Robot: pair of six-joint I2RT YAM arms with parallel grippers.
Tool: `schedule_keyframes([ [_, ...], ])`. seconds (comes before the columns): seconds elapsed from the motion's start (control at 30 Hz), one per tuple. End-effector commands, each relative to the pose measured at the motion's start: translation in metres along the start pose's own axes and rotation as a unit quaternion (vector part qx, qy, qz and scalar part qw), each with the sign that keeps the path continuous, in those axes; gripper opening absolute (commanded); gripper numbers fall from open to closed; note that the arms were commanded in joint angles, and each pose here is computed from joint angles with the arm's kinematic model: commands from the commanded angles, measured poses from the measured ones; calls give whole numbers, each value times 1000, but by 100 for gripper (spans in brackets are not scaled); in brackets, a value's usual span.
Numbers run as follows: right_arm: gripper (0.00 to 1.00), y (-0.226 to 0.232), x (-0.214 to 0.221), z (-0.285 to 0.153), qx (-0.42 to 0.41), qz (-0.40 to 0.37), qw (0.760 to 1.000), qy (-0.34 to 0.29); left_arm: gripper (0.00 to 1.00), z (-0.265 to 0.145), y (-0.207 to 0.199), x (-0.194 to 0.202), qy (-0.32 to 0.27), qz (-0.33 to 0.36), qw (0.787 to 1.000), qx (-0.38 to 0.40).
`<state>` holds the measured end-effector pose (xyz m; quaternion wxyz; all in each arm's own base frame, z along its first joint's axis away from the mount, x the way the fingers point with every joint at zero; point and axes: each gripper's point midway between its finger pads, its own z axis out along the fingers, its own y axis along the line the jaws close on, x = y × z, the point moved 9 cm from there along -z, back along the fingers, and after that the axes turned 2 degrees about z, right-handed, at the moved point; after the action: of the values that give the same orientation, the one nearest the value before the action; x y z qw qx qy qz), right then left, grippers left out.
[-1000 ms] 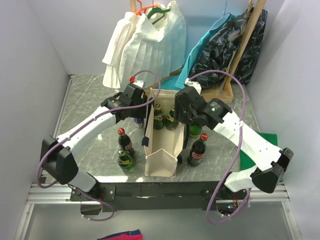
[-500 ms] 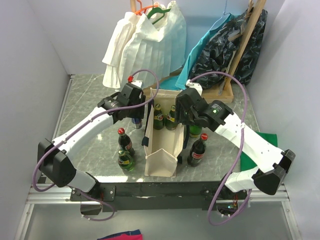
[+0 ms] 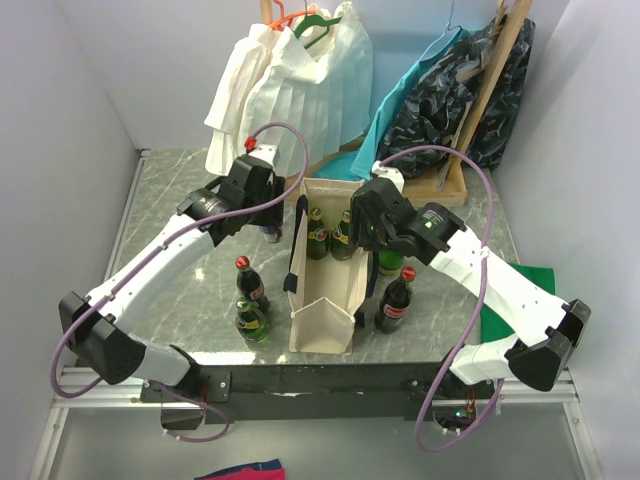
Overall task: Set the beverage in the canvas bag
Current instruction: Place the drink in the canvas bag.
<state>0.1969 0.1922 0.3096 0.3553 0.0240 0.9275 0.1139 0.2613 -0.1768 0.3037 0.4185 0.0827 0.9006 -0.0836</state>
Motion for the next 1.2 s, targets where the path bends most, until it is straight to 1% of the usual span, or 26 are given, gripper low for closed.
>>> schedule_keyframes([
  [0.0, 62, -1, -4, -7, -16, 18, 999, -21, 1, -36, 3, -34, -81, -16, 996, 15],
  [0.1, 64, -1, -4, -7, -16, 15, 1000, -22, 1, -44, 4, -39, -93, -17, 995, 18],
  [0.13, 68, -2, -5, -8, -13, 18, 999, -25, 1, -46, 4, -41, -96, -17, 995, 19],
  [0.27, 73, -4, -6, -9, -10, 21, 999, -33, 1, -54, 6, -46, -105, -15, 994, 14],
  [0.57, 77, -6, -5, -11, -9, 22, 999, -39, 1, -79, 8, -66, -146, -19, 989, 23],
  [0.67, 79, -7, -5, -10, -11, 21, 999, -42, 1, -88, 6, -75, -163, -10, 986, 41],
  [0.87, 83, -5, -6, -9, -13, 15, 999, -44, 1, -107, 5, -99, -201, -6, 978, 49],
  [1.07, 89, -4, -7, -7, -17, 11, 999, -48, 1, -122, 3, -116, -236, -4, 970, 60],
  [1.17, 96, -3, -7, -5, -18, 9, 999, -49, 1, -126, 1, -122, -244, -1, 967, 66],
])
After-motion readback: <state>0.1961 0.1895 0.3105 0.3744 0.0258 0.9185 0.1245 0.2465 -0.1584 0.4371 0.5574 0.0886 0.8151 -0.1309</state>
